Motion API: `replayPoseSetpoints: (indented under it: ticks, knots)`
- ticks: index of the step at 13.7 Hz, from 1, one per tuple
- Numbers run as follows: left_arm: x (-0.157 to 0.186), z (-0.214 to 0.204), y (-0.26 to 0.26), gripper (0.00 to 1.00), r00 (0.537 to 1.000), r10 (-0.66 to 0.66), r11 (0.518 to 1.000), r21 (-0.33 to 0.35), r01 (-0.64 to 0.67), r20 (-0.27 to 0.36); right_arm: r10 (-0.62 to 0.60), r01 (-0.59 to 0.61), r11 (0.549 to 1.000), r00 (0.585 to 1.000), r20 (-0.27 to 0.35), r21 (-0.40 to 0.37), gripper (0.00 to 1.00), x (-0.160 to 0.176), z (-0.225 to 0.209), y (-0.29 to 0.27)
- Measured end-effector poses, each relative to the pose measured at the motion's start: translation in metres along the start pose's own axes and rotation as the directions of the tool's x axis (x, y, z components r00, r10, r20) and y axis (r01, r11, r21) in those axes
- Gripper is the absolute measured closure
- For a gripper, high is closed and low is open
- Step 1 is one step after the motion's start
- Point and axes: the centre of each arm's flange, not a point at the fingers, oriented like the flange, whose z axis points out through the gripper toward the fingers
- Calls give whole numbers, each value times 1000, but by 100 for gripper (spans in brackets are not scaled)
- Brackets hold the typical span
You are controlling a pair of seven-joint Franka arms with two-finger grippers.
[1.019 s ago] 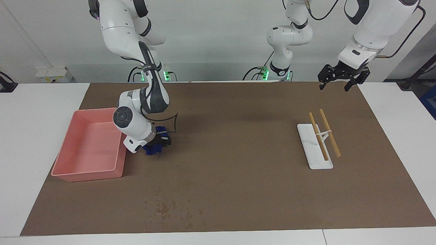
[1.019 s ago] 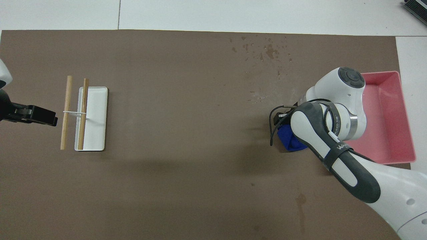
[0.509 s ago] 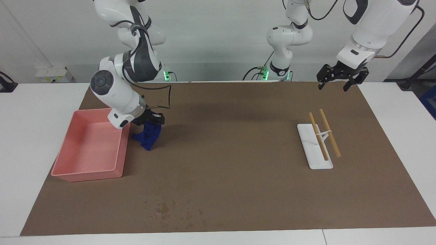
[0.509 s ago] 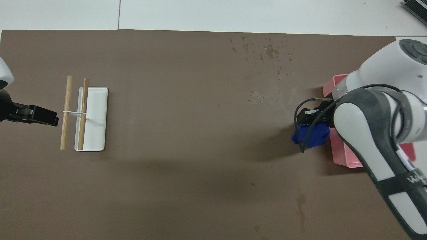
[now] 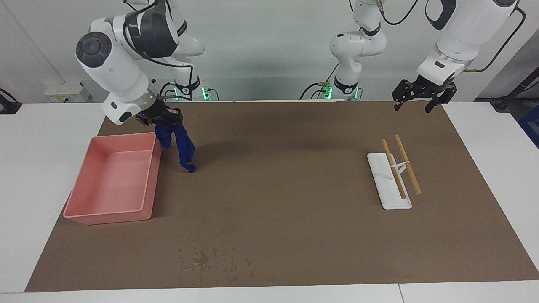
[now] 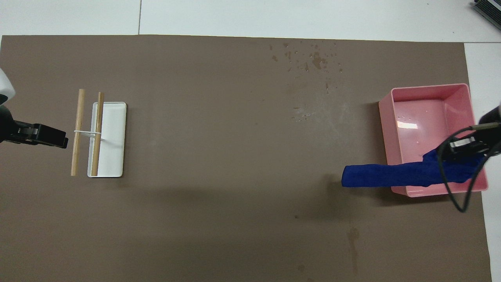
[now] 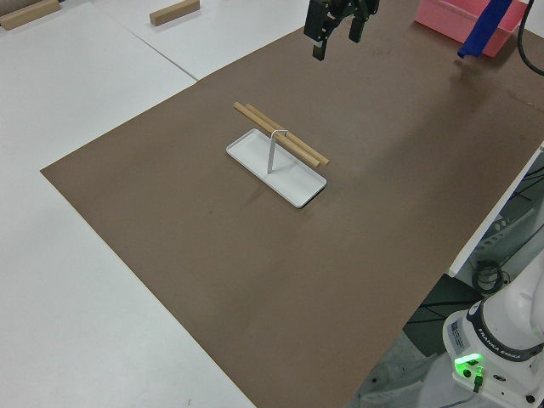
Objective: Wipe water with towel using both arms
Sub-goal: 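Carry the towel with the right gripper over the pink bin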
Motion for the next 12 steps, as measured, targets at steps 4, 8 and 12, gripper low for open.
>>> replayPoseSetpoints:
  ticks: [4,8,12]
  knots:
    - [0,0,0,0,1000,0,1000,0,0,0,-132,130,987,991,-8,-95,100,-31,-20,60]
    - [0,0,0,0,1000,0,1000,0,0,0,-268,263,951,963,-7,-165,100,-47,-43,87]
    - [0,0,0,0,1000,0,1000,0,0,0,-369,351,902,929,-26,-253,100,-68,-82,108]
